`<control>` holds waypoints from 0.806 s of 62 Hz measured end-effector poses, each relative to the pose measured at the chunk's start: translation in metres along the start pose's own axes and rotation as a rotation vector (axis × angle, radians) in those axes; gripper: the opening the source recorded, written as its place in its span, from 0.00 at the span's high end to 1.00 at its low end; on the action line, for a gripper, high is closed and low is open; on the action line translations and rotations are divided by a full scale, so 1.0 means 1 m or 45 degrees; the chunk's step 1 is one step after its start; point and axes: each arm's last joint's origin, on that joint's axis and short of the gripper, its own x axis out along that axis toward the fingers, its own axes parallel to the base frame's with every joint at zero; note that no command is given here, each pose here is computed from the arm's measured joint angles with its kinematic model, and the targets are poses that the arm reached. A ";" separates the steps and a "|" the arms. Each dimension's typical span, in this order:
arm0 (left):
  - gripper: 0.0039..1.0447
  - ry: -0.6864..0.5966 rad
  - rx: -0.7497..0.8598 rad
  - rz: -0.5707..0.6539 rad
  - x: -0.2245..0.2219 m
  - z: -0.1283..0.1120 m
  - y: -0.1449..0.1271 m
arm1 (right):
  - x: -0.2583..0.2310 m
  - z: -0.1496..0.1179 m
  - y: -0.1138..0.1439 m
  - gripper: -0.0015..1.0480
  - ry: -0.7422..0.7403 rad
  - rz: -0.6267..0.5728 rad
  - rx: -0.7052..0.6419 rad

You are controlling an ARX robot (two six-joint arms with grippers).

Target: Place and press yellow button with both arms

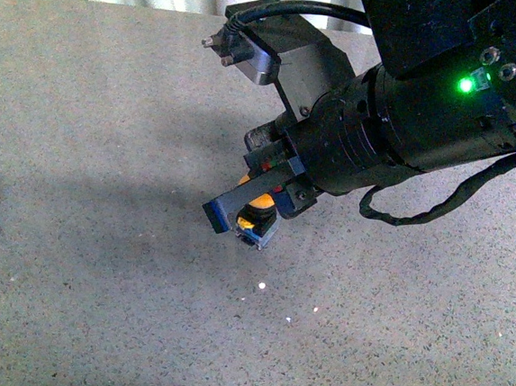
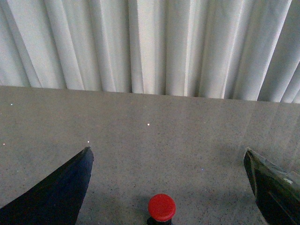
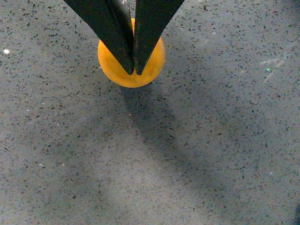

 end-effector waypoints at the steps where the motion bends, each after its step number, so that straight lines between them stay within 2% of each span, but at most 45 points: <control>1: 0.09 0.000 0.000 0.000 0.000 0.000 0.000 | 0.000 0.000 0.000 0.87 -0.001 0.000 0.000; 9: 0.09 0.000 0.000 0.000 0.000 0.000 0.000 | -0.004 0.004 -0.003 0.67 -0.026 -0.012 0.022; 22: 0.09 0.000 0.000 0.000 0.000 0.000 0.000 | -0.015 0.013 -0.009 0.53 -0.101 -0.044 0.087; 38: 0.09 0.000 0.000 0.000 0.000 0.000 0.000 | -0.046 0.035 -0.016 0.37 -0.295 -0.013 0.160; 50: 0.09 0.000 0.000 0.000 0.000 0.000 0.000 | -0.073 0.016 -0.044 0.15 -0.418 -0.178 0.228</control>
